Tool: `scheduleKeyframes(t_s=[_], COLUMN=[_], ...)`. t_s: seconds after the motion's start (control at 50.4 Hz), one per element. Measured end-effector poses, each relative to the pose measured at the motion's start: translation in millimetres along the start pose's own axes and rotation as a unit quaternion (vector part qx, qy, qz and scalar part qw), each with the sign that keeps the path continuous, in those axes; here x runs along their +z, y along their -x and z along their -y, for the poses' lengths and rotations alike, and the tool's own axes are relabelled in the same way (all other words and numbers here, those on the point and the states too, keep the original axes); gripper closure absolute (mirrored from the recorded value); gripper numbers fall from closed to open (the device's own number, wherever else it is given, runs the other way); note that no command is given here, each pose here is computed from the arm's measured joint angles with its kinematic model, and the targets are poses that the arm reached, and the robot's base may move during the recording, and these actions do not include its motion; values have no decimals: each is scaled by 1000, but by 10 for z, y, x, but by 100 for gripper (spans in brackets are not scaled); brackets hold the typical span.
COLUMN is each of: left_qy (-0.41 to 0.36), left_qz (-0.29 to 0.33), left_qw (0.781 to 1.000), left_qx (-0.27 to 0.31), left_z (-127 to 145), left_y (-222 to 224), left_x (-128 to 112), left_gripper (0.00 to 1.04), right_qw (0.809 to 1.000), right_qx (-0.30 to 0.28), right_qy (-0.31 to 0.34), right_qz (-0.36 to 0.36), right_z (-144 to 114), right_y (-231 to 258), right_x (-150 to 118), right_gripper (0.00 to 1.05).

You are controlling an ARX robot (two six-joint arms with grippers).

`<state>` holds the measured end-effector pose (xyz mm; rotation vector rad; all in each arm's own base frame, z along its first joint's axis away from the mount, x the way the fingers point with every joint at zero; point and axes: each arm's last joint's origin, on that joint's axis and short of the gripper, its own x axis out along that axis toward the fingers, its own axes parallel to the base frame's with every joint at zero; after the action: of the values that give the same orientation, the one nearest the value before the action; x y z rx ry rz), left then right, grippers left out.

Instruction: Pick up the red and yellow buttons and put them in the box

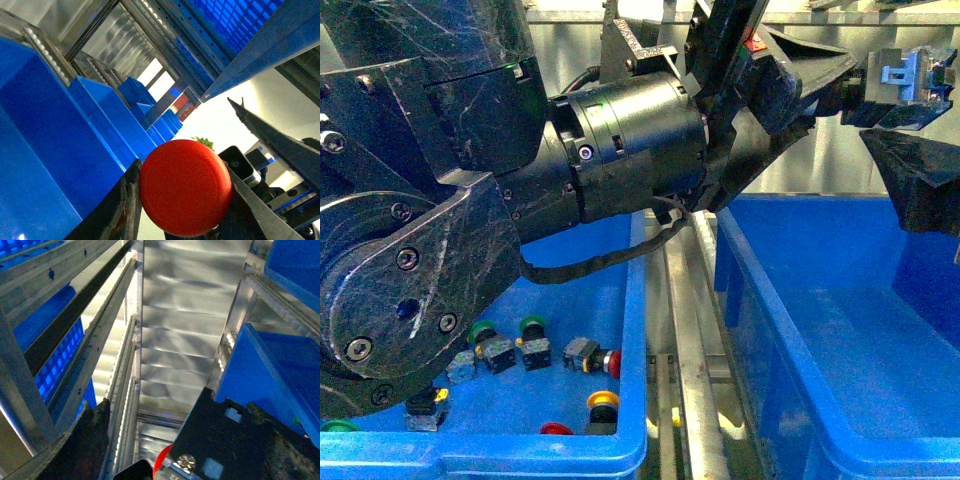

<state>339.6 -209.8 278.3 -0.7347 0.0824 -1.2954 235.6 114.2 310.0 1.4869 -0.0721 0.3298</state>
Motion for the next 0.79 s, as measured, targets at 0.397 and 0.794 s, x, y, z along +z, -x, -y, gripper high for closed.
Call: scheduleKeyframes(t_s=[0.397,0.794], left_qy=[0,-26], left_qz=[-9,-7], left_qw=[1000,999], left_qx=[-2,34], left_z=[27,70], left_y=[-48,-55], left_x=[-44,-44], left_gripper=[72,29], right_qw=[1000,999], right_qx=[-11,-28], right_qy=[4,31], right_qz=[9,22], right_z=[56,181], right_y=[68,122], right_x=[60,168], right_gripper=[67,69])
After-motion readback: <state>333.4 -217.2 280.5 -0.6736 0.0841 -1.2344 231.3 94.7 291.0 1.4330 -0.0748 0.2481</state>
